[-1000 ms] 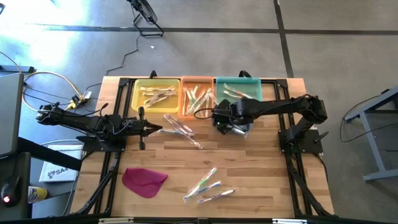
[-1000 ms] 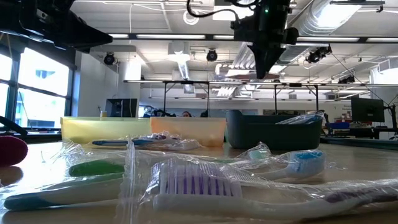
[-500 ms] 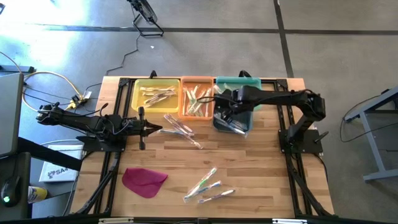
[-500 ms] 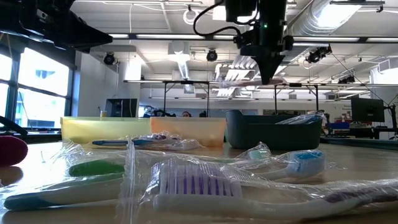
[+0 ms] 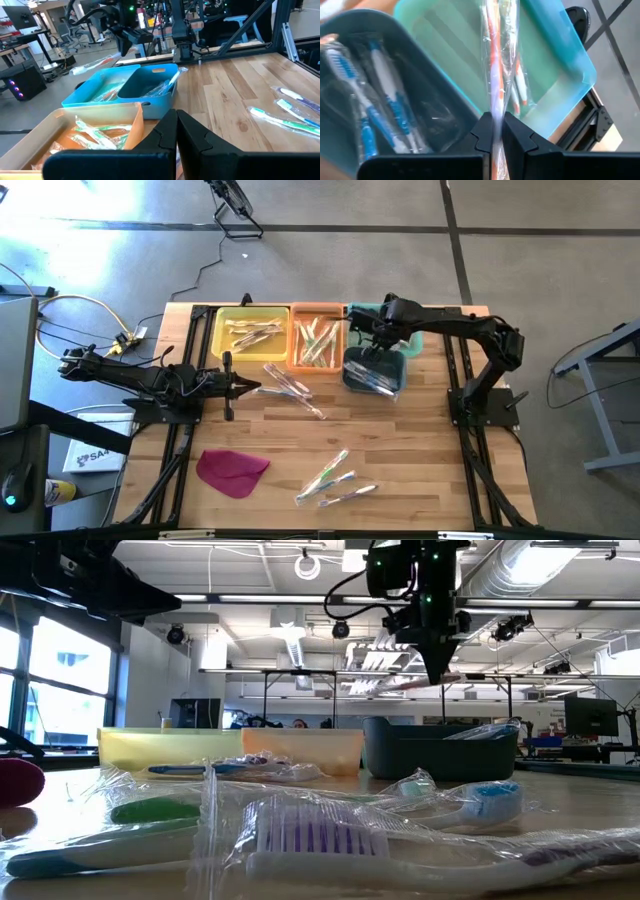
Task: Pick & Place Toothbrushes
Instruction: Put the orange toothbrush into the blue bin
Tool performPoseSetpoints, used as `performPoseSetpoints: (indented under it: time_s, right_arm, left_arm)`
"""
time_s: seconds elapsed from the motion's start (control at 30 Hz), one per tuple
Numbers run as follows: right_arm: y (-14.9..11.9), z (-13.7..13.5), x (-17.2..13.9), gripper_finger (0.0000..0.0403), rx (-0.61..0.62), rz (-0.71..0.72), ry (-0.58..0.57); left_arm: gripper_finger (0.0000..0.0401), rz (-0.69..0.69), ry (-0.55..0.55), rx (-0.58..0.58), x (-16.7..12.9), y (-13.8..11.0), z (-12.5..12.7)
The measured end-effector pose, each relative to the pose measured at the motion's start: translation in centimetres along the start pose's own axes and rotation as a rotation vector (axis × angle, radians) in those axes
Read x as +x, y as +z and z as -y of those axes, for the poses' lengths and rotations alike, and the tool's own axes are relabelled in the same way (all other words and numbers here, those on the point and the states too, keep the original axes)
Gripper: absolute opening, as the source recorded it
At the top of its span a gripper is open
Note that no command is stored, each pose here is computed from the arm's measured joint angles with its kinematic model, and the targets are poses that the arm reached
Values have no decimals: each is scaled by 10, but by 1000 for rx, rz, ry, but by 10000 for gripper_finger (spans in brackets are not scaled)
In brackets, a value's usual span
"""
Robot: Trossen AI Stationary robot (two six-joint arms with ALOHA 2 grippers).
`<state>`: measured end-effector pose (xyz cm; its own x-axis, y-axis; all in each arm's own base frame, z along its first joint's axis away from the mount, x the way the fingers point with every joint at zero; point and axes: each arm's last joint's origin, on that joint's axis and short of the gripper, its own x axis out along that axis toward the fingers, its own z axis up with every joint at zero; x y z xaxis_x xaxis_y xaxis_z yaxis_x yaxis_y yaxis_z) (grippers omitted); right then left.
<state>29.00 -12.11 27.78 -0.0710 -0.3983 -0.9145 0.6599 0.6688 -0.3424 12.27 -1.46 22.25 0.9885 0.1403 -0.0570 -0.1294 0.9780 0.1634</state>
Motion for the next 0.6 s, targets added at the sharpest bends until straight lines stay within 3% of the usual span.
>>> performPoseSetpoints:
  time_s: [0.2,0.6]
  right_arm:
    - [5,16,7,13,5,-23,-4]
    - [12,48,22,13,-22,-84,104]
  left_arm:
    - [0,0,0,0,0,0,0]
    - [0,0,-1,0,0,0,0]
